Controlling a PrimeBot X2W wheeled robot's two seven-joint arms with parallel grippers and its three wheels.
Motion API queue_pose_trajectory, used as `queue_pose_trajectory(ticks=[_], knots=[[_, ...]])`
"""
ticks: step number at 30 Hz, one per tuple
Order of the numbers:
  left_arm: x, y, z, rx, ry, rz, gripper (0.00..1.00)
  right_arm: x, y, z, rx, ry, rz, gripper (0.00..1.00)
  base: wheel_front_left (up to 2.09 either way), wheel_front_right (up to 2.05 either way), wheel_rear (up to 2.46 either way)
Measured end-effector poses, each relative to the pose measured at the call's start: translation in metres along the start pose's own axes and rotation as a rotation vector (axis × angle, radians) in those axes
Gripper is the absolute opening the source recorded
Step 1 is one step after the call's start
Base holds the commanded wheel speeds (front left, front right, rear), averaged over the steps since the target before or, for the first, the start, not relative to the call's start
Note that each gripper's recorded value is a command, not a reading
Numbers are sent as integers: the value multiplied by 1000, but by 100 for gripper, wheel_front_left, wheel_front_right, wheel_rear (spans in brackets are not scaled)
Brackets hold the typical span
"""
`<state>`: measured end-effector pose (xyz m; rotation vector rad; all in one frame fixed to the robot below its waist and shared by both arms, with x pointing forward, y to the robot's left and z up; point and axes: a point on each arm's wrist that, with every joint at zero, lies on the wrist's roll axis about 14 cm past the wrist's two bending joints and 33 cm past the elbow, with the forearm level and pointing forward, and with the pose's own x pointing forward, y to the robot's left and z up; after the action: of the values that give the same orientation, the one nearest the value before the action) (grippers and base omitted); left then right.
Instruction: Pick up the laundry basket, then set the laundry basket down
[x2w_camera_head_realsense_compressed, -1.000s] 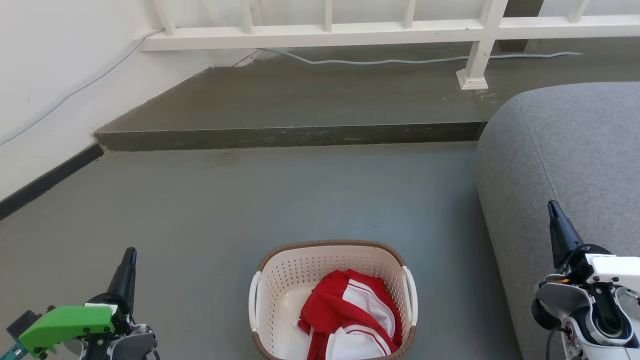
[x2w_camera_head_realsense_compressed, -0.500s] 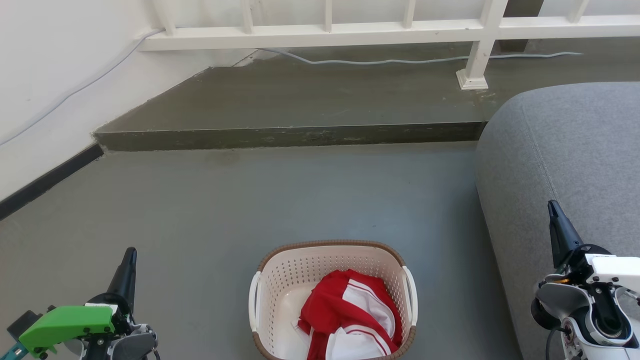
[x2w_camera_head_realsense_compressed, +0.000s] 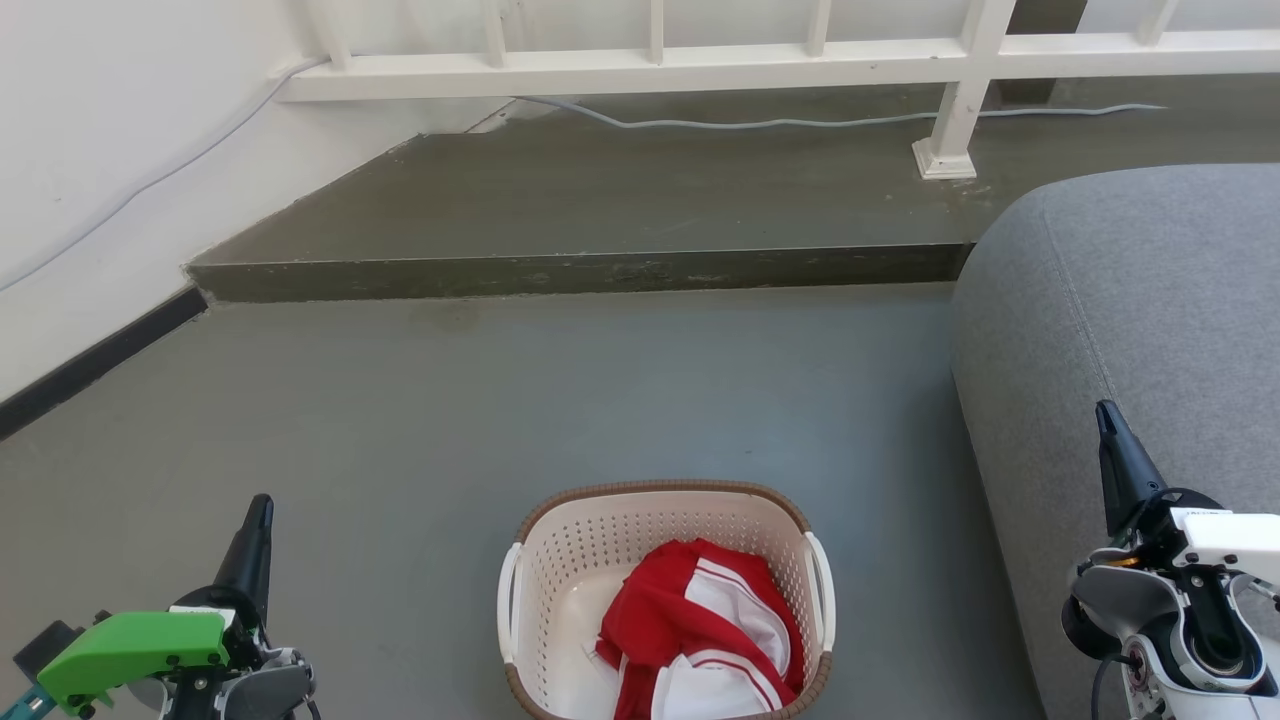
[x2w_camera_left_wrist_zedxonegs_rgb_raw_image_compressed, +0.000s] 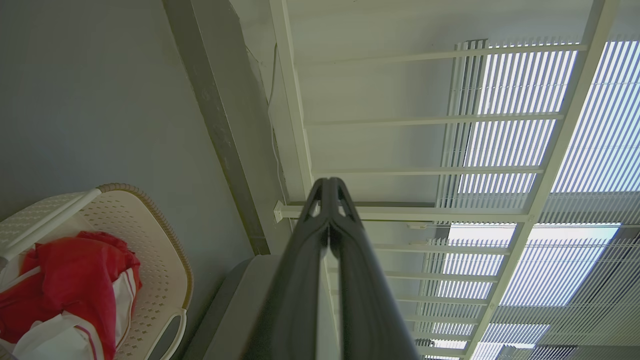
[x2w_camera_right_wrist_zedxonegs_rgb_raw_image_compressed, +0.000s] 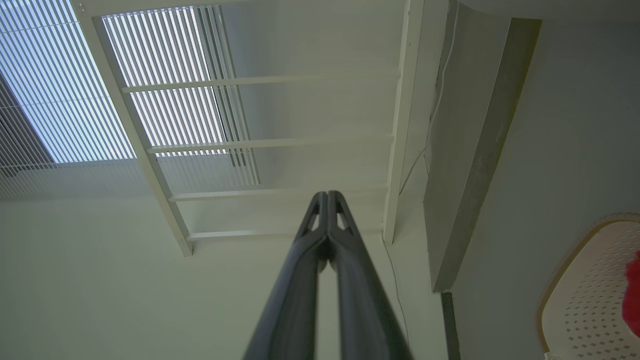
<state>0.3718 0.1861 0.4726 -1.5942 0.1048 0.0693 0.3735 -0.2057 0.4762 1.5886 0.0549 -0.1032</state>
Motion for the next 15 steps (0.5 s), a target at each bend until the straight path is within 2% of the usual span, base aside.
queue_pose_trajectory(ticks=[15], knots=[[0,0,0,1,2,0,0,0,0,0,0,0,0,0,0,0,0]])
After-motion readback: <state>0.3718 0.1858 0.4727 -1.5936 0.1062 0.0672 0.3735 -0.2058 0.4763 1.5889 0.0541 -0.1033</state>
